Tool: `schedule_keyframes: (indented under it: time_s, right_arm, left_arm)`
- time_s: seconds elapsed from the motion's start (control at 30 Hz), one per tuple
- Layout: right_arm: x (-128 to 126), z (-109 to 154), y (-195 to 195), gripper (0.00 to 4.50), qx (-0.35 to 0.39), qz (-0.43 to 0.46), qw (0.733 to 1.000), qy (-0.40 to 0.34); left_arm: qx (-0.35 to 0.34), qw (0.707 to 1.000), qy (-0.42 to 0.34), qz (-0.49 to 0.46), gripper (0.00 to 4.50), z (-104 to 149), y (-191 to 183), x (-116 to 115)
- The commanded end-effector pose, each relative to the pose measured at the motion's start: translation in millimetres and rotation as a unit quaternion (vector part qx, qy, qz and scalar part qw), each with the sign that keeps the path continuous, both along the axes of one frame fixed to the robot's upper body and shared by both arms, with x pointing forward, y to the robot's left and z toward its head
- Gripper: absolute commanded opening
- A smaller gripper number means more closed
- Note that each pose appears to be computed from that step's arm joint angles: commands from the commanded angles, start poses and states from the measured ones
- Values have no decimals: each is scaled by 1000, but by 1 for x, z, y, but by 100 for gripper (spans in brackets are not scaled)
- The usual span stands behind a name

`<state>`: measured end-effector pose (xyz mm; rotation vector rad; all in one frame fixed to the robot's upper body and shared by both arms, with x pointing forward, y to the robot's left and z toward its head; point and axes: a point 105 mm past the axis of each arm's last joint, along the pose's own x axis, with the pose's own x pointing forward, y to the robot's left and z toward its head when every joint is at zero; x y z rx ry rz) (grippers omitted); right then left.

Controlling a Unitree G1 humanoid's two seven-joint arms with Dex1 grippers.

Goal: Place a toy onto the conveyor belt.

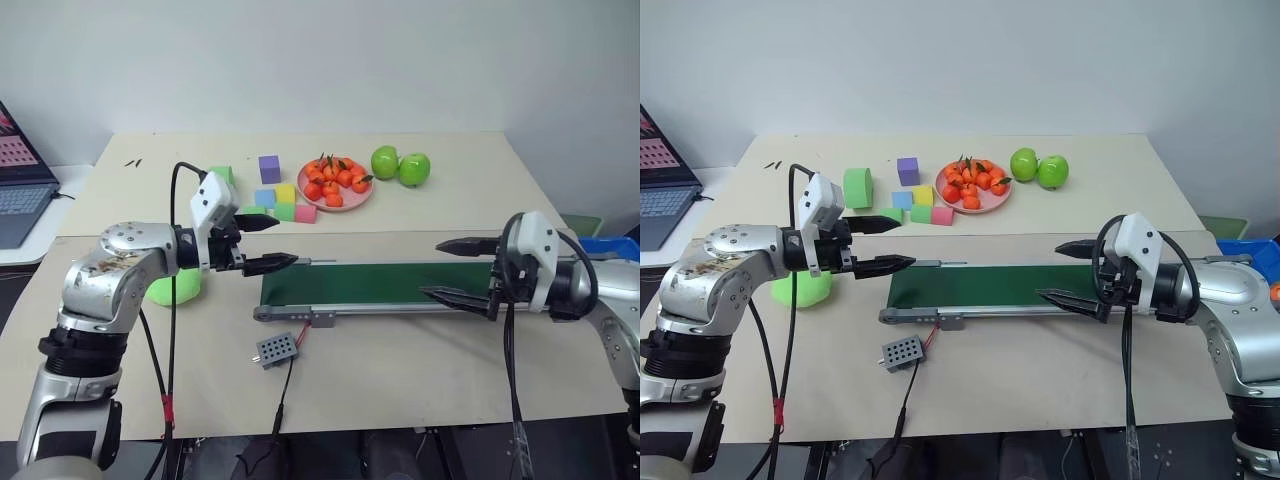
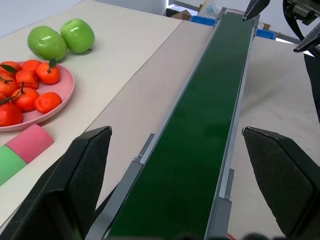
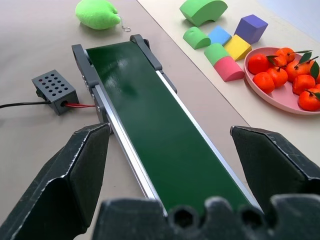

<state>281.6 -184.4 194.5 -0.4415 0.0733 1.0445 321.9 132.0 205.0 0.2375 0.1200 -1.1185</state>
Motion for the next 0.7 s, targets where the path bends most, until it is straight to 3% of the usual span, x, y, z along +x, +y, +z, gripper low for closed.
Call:
schedule_keyframes:
  time_s: [0.03,0.13,0.27,0.5,0.6,0.7]
  right_arm:
    - [-1,10,1,450,-1,5,1000,-25]
    - [1,9,3,450,0,11,1000,-23]
    - [4,9,7,450,1,21,1000,-22]
    - [13,9,15,450,1,50,999,-19]
    - [17,9,20,450,2,66,998,-17]
    - [20,10,26,450,4,87,996,-19]
  left_arm:
    - [6,999,-32,1,447,12,3,2]
    - [11,999,-27,46,447,10,23,9]
    - [-43,991,24,128,447,6,63,14]
    - [-173,965,68,185,447,24,131,-32]
    - [-201,942,96,251,447,10,167,-44]
    - [-233,891,176,348,447,-28,209,-60]
